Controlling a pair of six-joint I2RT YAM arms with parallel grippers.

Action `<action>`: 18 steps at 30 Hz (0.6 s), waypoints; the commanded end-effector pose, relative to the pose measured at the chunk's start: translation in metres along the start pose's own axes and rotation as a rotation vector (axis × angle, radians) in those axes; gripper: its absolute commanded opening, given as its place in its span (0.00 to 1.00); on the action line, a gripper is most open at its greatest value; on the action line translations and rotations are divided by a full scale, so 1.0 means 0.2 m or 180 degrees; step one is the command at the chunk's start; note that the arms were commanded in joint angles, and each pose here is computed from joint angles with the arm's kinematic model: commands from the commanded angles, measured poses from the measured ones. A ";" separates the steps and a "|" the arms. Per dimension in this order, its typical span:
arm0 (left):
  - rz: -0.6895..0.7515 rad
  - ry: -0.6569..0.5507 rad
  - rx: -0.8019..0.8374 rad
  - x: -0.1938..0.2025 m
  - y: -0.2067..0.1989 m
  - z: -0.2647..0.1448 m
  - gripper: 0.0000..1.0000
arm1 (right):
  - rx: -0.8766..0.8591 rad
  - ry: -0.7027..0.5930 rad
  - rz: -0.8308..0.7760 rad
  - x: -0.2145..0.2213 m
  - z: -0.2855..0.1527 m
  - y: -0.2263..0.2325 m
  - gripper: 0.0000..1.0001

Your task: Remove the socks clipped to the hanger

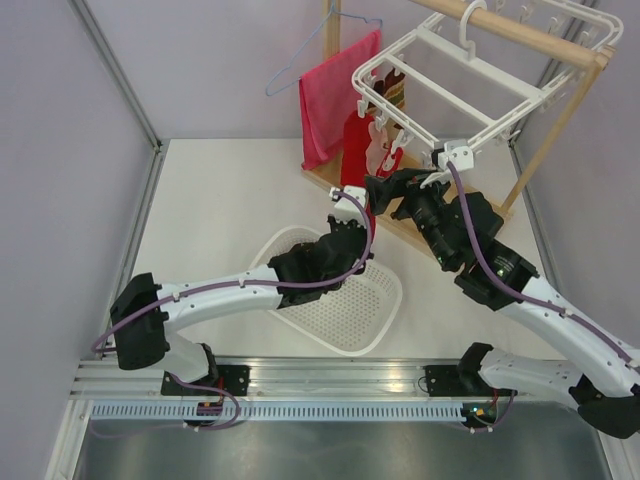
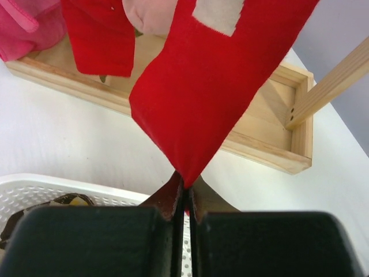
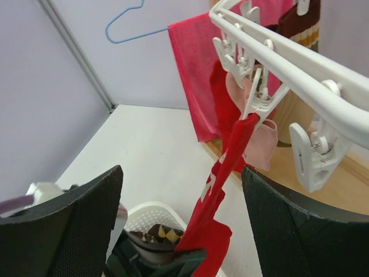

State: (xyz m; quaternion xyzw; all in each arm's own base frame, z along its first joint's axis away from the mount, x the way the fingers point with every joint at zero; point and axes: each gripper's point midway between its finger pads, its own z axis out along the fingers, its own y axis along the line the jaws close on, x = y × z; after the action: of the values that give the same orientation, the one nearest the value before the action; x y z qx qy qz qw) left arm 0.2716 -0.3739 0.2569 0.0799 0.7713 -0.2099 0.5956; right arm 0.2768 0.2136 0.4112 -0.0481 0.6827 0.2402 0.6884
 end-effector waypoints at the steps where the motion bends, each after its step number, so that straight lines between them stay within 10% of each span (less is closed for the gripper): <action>1: -0.0051 -0.0011 0.0232 -0.07 -0.08 -0.06 0.02 | 0.0357 -0.0144 0.0094 -0.06 0.04 -0.04 0.88; 18: -0.0154 0.0021 0.0407 -0.08 -0.09 -0.12 0.02 | 0.1191 -0.0187 -0.0106 -0.05 0.15 -0.21 0.93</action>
State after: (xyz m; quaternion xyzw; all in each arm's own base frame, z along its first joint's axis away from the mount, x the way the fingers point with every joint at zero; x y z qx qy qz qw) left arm 0.2587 -0.3737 0.2660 0.0949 0.7704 -0.2383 0.5837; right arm 0.3164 0.1907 0.4032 0.0620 0.6990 0.1173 0.7027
